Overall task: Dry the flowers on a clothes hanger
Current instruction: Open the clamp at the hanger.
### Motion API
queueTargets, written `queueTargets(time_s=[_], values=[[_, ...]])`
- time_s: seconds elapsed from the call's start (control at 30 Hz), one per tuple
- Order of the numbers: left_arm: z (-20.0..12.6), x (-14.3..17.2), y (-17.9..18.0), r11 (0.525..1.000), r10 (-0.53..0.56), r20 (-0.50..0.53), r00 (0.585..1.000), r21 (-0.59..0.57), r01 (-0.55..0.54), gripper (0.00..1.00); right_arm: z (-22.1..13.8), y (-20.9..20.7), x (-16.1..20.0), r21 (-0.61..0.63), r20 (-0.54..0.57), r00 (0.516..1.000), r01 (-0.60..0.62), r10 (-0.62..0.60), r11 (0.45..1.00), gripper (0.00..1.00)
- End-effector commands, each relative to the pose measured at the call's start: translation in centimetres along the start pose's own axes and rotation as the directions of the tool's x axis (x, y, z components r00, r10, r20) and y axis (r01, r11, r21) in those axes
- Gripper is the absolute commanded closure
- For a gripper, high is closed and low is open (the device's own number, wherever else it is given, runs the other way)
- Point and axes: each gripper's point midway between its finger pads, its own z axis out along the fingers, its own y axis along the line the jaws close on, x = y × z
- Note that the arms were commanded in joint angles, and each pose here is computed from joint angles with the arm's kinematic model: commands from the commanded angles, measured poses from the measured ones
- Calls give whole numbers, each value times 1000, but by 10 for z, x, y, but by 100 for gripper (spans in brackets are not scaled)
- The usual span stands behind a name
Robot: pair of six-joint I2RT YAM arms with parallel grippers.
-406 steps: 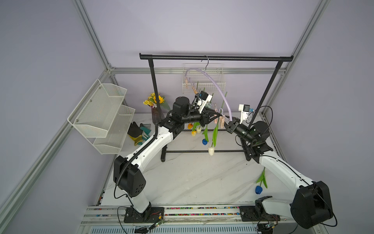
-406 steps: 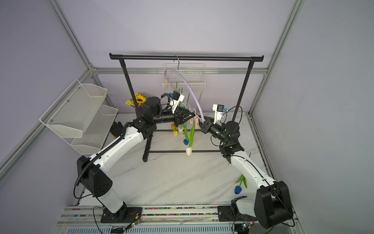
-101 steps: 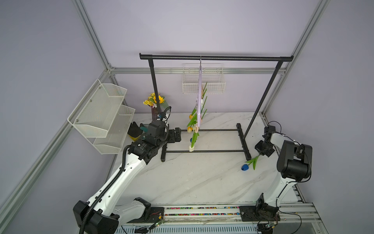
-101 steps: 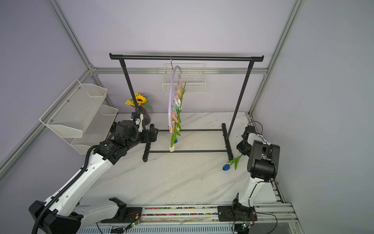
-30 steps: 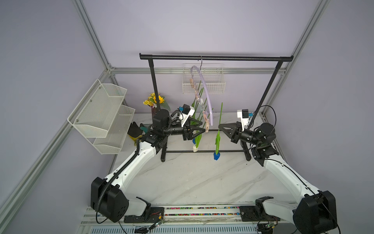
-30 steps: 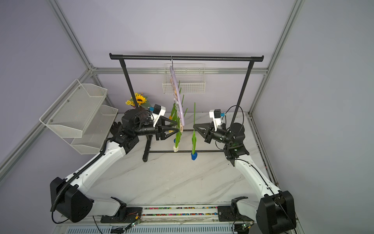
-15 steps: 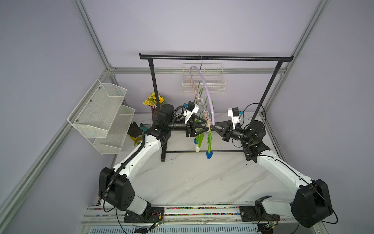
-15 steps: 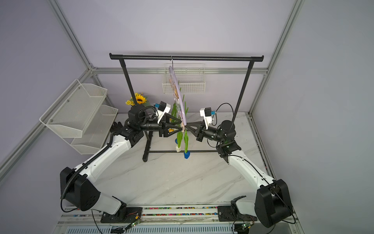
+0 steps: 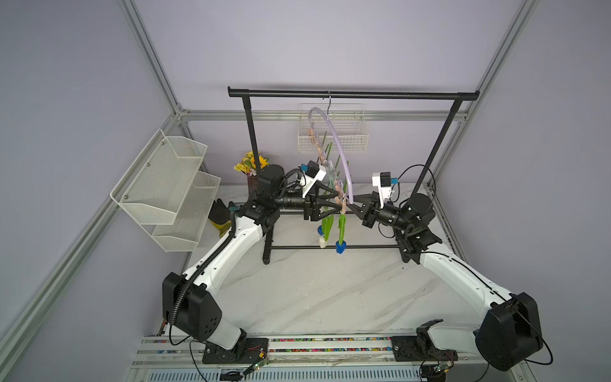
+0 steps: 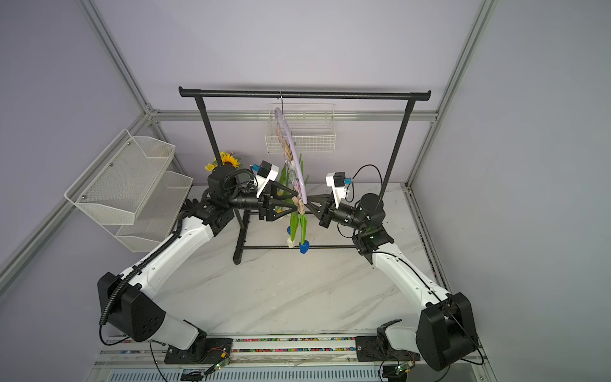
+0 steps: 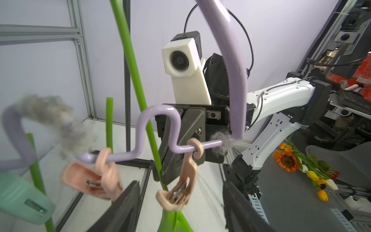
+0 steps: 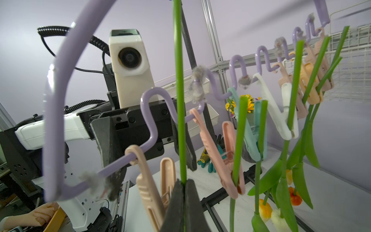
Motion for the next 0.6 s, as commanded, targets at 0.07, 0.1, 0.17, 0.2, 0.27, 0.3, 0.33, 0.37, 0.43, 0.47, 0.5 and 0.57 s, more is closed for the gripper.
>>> queueTargets(time_s=[0.07,0.1,0.17,0.2,0.27,0.3,0.33,0.37,0.43,0.47,0.5,0.57], values=[[5,-7,1,994,44,-2,999,-96,-44,16,-2,8,-13,15,15,999,36,-37,999,100],[7,-7,0,993,46,-4,999,-104,-46,14,-2,8,-14,16,17,999,38,-39,999,100],[11,-6,-2,990,54,-12,998,-130,-55,11,-2,9,-13,15,15,999,39,-39,999,100],[12,-5,-1,988,53,-15,998,-146,-55,10,-3,8,-13,17,15,999,42,-42,999,100],[12,-7,4,979,45,-10,999,-198,-46,10,-3,9,-13,16,13,999,41,-42,999,100],[11,-8,6,975,38,-6,999,-220,-38,10,-3,9,-13,16,13,999,41,-42,999,100],[10,-9,8,970,25,2,1000,-244,-24,10,-3,10,-14,16,15,999,43,-43,999,100],[9,-11,9,966,16,11,1000,-259,-13,10,-4,10,-14,15,14,999,45,-45,999,100],[9,-13,8,960,10,20,1000,-279,-4,10,-4,11,-14,15,13,999,47,-47,999,100],[8,-14,7,958,10,24,1000,-288,-3,10,-5,12,-13,16,13,999,48,-48,999,100],[7,-14,6,956,8,29,1000,-295,1,10,-5,12,-13,17,11,999,50,-51,999,100],[5,-17,5,951,8,42,999,-309,6,10,-6,12,-13,19,11,999,52,-52,998,100]])
